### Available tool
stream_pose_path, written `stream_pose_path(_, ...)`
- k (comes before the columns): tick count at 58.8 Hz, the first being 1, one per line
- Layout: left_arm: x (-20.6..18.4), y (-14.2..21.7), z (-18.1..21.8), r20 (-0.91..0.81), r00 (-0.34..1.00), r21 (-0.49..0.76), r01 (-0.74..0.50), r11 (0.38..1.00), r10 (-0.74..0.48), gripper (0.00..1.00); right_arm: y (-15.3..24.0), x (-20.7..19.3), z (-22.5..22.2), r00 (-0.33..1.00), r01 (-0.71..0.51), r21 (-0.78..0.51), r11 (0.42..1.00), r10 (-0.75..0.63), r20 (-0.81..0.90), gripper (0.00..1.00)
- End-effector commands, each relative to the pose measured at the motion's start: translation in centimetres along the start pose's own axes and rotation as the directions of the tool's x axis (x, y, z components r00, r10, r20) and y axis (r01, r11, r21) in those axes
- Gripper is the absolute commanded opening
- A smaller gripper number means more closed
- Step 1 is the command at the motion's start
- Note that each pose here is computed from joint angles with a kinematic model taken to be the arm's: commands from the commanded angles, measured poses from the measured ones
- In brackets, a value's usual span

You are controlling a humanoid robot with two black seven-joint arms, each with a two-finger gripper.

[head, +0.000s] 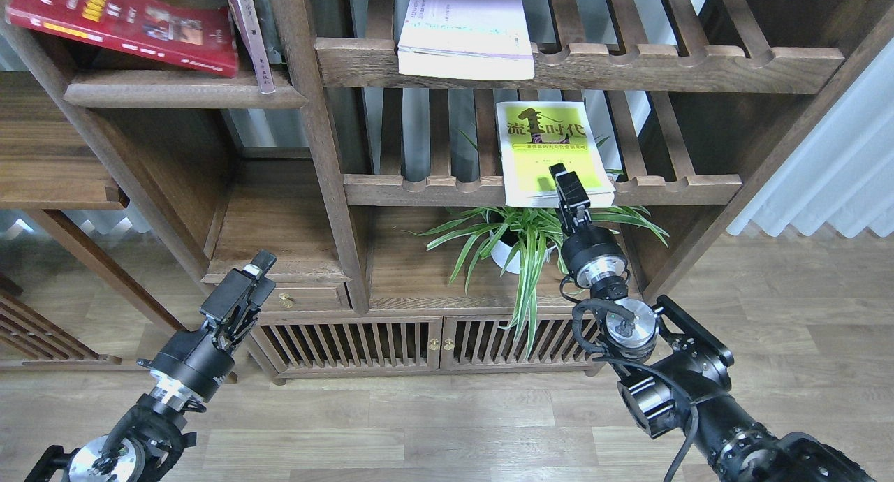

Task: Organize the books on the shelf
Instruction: 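Reach the right gripper toward the yellow-green book on the middle shelf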

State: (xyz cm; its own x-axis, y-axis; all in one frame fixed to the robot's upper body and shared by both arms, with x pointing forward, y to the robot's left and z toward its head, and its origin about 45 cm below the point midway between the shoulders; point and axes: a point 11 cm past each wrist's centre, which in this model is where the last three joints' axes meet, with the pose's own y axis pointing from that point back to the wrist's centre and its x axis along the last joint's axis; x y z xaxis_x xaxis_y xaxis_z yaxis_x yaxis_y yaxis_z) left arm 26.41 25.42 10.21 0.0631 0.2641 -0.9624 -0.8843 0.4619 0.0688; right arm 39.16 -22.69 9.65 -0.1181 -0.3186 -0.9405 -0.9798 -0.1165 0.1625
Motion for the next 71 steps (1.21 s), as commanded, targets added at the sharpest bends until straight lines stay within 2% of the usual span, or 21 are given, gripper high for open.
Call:
stream_pose_path(1, 0.0, 0.0, 0.0, -0.001, 1.0, 0.0, -0.001, 1.0, 0.001, 0.86, 0.0, 0.0, 0.0, 1.0, 0.0, -0.001, 1.0, 0.0, 0.0, 0.86)
stream_pose_path(17, 0.0, 0.0, 0.0, 0.0, 1.0, 0.0, 0.0, 1.0, 0.0, 0.86, 0.0, -0.1, 0.0, 1.0, 0.002, -0.002, 1.0, -0.002, 0.0, 0.79)
stream_pose_path(37, 0.0, 0.1, 0.3, 0.002, 1.0, -0.009, -0.002, 1.0, 0.002, 0.87, 0.0, -0.1, 0.1, 1.0, 0.007, -0.005, 1.0, -0.007, 0.002, 0.57)
stream_pose_path(58, 0.0, 0.1, 0.4, 0.001, 1.0, -0.012, -0.002, 1.0, 0.002, 0.87, 0.5, -0.3, 1.2, 0.999, 0.048, -0.048, 0.998, -0.048, 0.0, 0.26)
stream_pose_path(68, 0.0, 0.2, 0.4, 0.0, 1.0, -0.015, -0.001, 1.0, 0.001, 0.88, 0.9, -0.8, 1.7, 0.994, 0.111, -0.064, 0.992, -0.111, 0.009, 0.07)
stream_pose_path(71, 0.0, 0.2, 0.5, 0.001, 1.0, -0.014, -0.002, 1.0, 0.002, 0.88, 0.9, -0.9, 1.8, 0.991, 0.131, -0.066, 0.989, -0.13, 0.013, 0.05)
